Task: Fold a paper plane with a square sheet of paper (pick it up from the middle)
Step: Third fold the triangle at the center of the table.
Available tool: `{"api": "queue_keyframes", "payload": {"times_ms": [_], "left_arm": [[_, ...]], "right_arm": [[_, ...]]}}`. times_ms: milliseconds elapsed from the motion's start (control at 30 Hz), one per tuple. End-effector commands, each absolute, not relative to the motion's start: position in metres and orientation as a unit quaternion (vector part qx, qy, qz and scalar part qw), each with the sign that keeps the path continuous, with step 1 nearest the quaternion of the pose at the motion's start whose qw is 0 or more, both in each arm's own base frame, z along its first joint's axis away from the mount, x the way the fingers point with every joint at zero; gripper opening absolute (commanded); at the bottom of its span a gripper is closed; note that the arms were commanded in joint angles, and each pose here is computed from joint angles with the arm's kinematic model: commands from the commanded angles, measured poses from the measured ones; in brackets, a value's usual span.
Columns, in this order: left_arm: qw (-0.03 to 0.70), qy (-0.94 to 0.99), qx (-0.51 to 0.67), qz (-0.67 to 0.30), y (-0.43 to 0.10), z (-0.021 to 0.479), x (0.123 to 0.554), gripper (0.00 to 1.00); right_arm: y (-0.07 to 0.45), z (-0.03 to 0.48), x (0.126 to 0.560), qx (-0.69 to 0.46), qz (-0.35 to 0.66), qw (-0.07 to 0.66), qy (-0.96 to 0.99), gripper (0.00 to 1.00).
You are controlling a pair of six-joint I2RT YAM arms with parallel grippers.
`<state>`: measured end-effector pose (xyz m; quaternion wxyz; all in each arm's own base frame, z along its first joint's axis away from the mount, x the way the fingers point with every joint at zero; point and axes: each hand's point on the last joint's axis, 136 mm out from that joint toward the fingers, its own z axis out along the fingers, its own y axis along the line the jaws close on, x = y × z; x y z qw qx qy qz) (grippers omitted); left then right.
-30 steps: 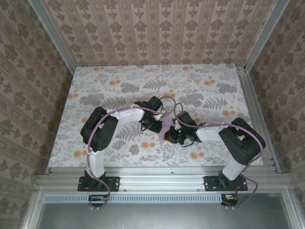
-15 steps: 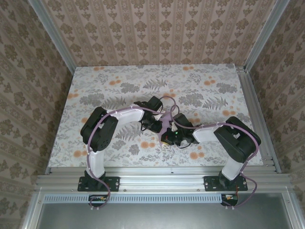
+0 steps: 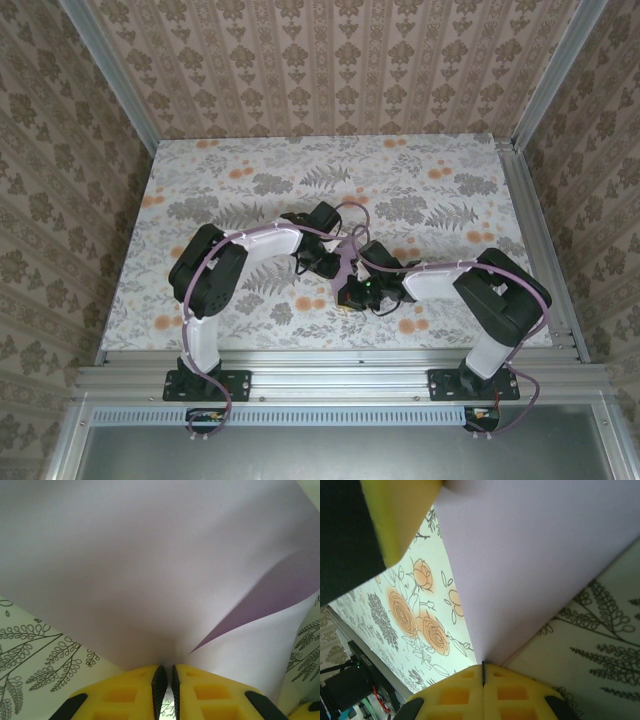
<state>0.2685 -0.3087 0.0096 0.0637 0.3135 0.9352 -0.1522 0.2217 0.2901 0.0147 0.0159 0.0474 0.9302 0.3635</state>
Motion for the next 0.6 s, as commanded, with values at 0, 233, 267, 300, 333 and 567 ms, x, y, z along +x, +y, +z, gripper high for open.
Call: {"api": "queue_keyframes", "payload": {"times_ms": [0, 233, 267, 300, 333, 567], "left_arm": [[-0.035, 0.949, 0.31, -0.052, -0.252, -0.06, 0.237, 0.18], [-0.035, 0.949, 0.31, -0.055, -0.252, -0.059, 0.236, 0.18], [-0.036, 0.949, 0.31, -0.055, -0.252, -0.06, 0.236, 0.18], [-0.035, 0.949, 0.309, -0.055, -0.252, -0.06, 0.236, 0.18], [-0.034, 0.949, 0.31, -0.055, -0.252, -0.06, 0.236, 0.18], [-0.033, 0.949, 0.308, -0.058, -0.252, -0.06, 0.236, 0.18]], "right_arm": [[0.28, 0.01, 0.203, 0.047, 0.339, -0.007, 0.94, 0.0], [0.293, 0.053, 0.244, 0.082, 0.395, 0.08, 0.912, 0.0], [0.296, 0.054, 0.247, 0.083, 0.397, 0.082, 0.91, 0.0], [0.298, 0.052, 0.249, 0.084, 0.397, 0.079, 0.911, 0.0], [0.3, 0.048, 0.249, 0.084, 0.396, 0.074, 0.911, 0.0], [0.296, 0.019, 0.242, 0.088, 0.367, 0.043, 0.925, 0.0]]}}
